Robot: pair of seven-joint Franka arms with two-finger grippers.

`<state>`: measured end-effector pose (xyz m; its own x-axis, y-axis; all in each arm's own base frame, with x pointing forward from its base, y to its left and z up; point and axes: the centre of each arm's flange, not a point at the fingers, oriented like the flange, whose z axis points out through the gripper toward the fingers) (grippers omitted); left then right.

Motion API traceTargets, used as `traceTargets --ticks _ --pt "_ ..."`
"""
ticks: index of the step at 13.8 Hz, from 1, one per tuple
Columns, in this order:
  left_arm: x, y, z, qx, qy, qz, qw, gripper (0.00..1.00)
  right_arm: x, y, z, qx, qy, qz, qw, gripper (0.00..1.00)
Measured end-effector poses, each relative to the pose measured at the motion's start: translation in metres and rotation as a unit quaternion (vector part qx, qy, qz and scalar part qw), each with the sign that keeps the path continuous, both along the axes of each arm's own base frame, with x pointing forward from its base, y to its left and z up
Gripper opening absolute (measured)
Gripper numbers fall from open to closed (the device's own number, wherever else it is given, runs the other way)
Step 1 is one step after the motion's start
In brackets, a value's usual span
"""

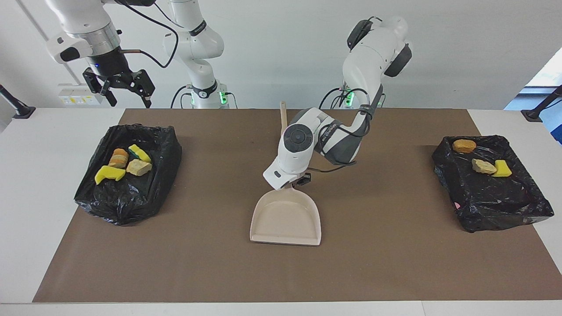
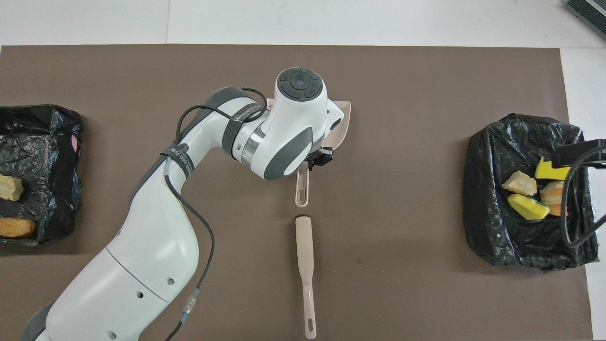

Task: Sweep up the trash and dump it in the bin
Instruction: 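Place the empty dustpan on the table with the left gripper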

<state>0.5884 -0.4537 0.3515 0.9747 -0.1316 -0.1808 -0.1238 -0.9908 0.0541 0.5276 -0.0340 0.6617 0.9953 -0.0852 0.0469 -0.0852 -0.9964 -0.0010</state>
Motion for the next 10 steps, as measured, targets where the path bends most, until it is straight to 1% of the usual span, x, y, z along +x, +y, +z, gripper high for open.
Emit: traceTargets --ticks 1,3,6,7,10 --pt "0.0 0.0 0.0 0.001 0.0 -0.001 1.0 0.41 0.0 0.0 0.0 0.0 0.0 0.0 1.0 1.0" --pt "0.0 0.001 0.007 0.002 -0.007 -0.002 1.0 0.63 0.0 0.0 0.0 0.0 0.0 0.0 1.0 1.0" --pt "0.001 0.011 0.032 0.014 -0.032 -0.001 0.999 0.98 0.0 0.002 0.0 0.0 0.0 0.002 1.0 1.0" --pt "-0.001 0.02 0.043 0.023 -0.04 0.0 0.999 1.0 0.0 0.003 0.0 0.0 0.0 0.003 1.0 1.0" --pt "-0.011 0.066 0.074 0.063 -0.065 0.016 0.996 1.0 0.0 0.005 0.0 0.0 0.0 0.005 1.0 1.0"
